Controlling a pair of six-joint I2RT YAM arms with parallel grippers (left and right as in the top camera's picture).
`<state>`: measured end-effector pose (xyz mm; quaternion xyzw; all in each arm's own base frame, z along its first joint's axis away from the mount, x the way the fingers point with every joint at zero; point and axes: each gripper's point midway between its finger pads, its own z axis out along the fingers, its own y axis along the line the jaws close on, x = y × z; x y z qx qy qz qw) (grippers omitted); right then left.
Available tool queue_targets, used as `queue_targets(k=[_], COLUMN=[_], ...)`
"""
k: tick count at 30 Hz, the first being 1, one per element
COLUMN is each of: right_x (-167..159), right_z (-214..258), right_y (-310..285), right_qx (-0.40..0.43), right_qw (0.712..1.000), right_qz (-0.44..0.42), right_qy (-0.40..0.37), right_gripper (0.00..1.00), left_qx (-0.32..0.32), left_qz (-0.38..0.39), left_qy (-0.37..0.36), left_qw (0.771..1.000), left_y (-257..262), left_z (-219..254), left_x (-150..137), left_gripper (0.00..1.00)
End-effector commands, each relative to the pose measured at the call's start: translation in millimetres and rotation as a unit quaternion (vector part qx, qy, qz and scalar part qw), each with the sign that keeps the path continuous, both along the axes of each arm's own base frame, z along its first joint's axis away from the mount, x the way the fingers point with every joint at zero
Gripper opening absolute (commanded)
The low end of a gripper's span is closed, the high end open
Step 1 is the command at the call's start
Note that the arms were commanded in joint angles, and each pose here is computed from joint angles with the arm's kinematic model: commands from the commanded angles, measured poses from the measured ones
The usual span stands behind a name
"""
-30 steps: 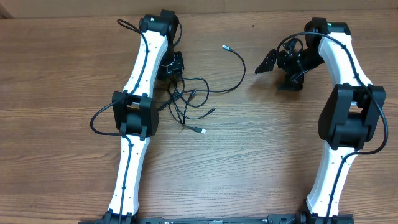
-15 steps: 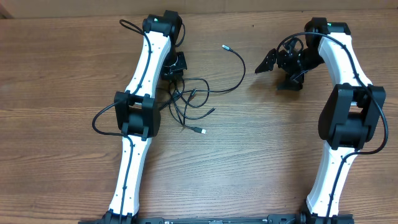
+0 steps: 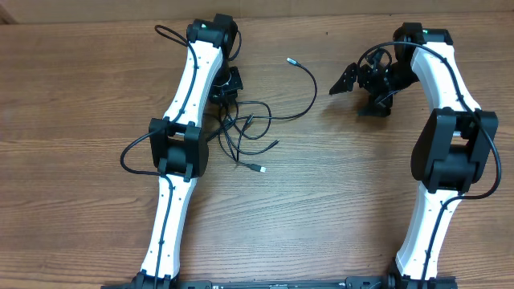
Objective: Untangle cables
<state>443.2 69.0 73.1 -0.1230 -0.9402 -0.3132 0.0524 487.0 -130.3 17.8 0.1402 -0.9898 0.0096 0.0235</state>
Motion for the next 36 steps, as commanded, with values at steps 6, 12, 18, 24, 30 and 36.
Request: queue_targets(k=[6,12,18,24,30,36], right_x=[-0.1,0.0,0.0,0.1,0.1,0.1], right_z=[7.3,7.3,7.3,7.3,7.3,7.3], right_y=[3.3,3.3,3.3,3.3,3.3,3.2], right_qx=[0.003,0.003,0.003,0.003,0.003,0.003], right_qw=[1.0,1.0,1.0,1.0,1.0,1.0], right_qz=[0.006,0.006,0.006,0.006,0.006,0.006], right_qy=[-0.011,-0.011,-0.011,-0.011,-0.011,-0.011], right_gripper=[1.0,1.0,1.0,1.0,1.0,1.0], left_qx=[0.019,0.026,0.026,0.027,0.028,0.028], left_qz=[0.014,0.022,0.022,0.022,0.022,0.02], left_qy=[0.005,0.009,0.01,0.01,0.01,0.009], left_qw=[1.0,0.999,0.999,0.999,0.999,0.999], left_y=[2.7,4.7,5.0,4.8,5.2,3.1], left_z=[-10.8,-12.3,-12.8,-12.9,-13.6,-13.7], left_x=[-0.9,-2.8,-3.1,-3.3,-3.3,-3.3], left_gripper=[0.21,0.15,0.15,0.19,0.18,0.19])
